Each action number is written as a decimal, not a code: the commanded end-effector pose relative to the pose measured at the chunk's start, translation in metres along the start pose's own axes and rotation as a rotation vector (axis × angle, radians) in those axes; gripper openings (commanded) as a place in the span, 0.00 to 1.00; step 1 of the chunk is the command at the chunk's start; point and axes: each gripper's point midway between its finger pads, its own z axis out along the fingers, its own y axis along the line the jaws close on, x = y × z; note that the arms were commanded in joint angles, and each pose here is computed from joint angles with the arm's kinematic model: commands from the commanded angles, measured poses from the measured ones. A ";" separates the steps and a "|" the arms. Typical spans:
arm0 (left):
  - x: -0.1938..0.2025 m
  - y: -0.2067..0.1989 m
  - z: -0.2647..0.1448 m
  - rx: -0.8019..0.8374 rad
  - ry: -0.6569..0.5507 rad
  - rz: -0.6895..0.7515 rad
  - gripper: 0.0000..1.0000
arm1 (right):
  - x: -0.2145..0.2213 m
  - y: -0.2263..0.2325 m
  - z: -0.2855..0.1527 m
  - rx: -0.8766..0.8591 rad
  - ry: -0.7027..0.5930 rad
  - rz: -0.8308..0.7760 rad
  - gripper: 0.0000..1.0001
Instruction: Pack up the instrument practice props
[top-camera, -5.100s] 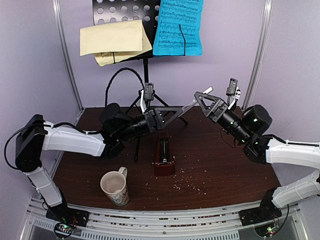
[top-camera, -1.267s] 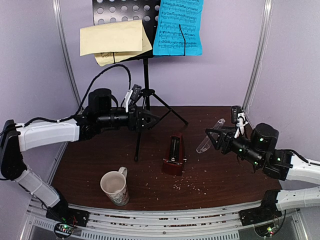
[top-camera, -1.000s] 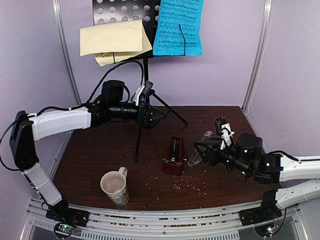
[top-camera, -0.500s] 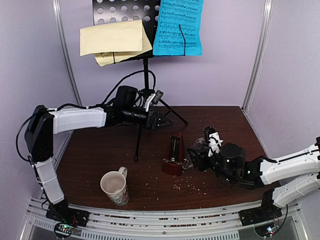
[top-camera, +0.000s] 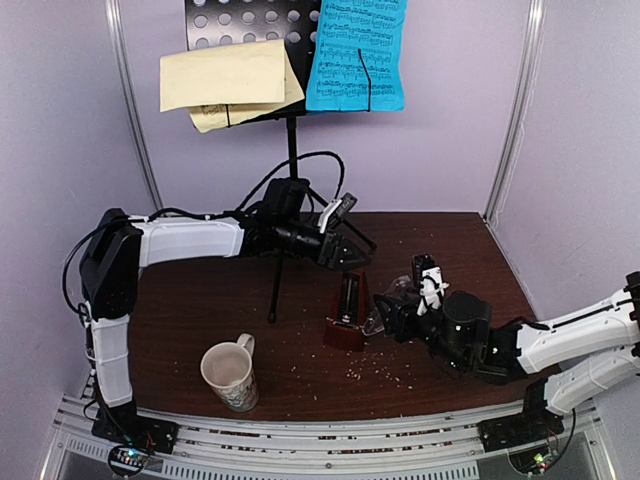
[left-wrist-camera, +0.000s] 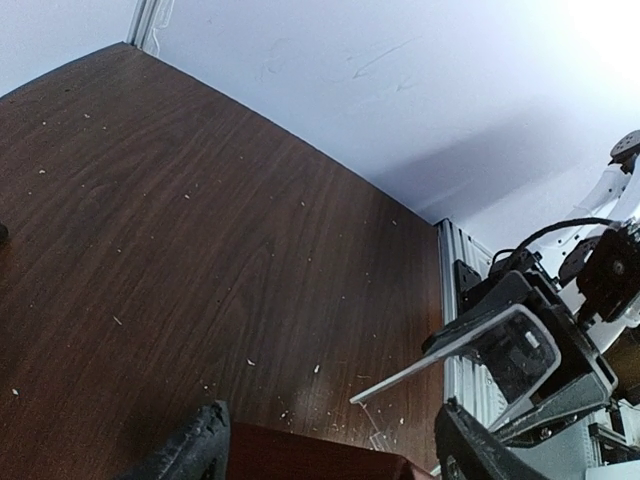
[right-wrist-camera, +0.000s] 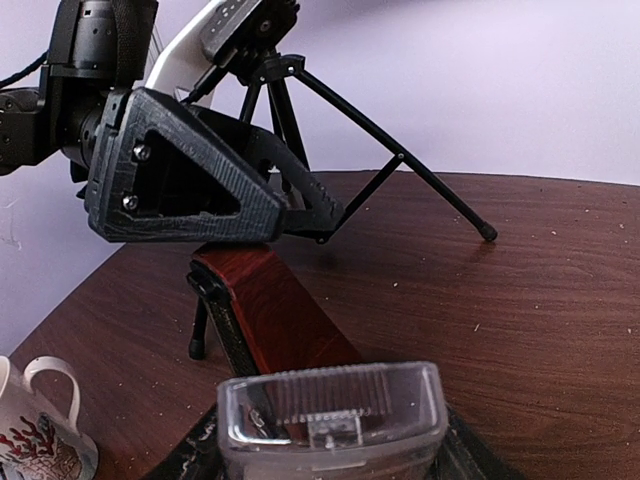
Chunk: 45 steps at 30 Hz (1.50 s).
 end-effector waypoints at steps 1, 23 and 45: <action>0.000 -0.012 0.006 0.039 0.024 0.069 0.72 | -0.005 -0.012 -0.009 0.043 -0.031 0.027 0.53; 0.030 -0.015 -0.018 -0.071 0.069 0.001 0.55 | 0.007 0.009 0.015 0.026 -0.016 -0.018 0.53; 0.014 -0.007 -0.075 -0.226 -0.056 0.104 0.84 | 0.029 0.014 0.025 0.157 0.104 -0.178 0.53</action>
